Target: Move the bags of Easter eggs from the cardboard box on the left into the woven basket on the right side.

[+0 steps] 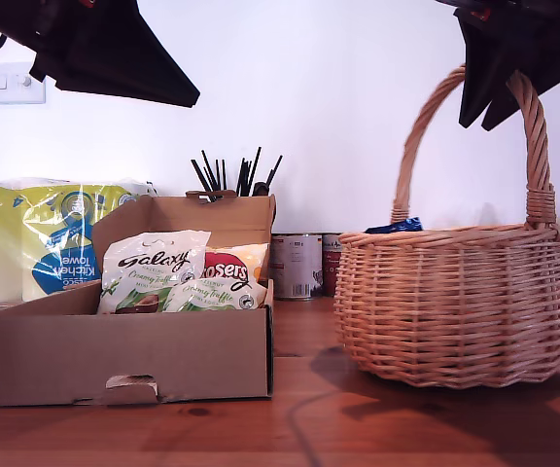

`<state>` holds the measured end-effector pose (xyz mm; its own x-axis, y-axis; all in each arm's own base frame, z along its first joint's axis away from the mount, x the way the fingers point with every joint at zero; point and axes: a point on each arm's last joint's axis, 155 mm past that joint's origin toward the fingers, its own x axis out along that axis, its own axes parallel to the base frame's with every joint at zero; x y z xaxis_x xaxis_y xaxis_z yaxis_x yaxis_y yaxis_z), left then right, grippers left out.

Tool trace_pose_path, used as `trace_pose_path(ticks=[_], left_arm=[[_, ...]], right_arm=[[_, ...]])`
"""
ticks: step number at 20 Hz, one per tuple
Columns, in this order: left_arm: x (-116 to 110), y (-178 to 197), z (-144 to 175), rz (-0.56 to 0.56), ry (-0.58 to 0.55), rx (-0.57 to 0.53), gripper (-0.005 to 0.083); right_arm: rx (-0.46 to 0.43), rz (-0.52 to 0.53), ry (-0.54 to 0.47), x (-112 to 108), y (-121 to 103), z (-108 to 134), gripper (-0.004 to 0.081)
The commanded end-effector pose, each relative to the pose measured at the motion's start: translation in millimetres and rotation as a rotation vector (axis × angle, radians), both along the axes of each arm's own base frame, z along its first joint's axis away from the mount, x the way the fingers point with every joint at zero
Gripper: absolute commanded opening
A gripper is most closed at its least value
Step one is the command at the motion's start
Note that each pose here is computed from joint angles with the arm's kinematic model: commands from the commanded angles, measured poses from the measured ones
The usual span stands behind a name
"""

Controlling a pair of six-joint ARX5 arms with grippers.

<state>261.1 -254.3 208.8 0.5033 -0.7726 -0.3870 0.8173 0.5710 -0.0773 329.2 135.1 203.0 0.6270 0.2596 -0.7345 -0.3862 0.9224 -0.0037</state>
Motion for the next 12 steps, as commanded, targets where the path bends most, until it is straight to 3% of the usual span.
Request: trace_pose_path(ticks=[1, 7, 12], left_arm=[[-2.1, -0.4, -3.3, -0.005, 0.005, -0.002, -0.0020], [-2.1, -0.4, -3.4, -0.005, 0.005, -0.001, -0.0020], [-1.9, -0.3, -3.2, -0.004, 0.005, -0.002, -0.0019]], right_arm=[[-0.018, 0.000, 0.003, 1.6, -0.4, -6.9, 0.0366], [0.002, 0.006, -0.065, 0.6, -1.2, 17.5, 0.0390], [0.033, -0.005, -0.116, -26.2, -12.9, 46.8, 0.0429]])
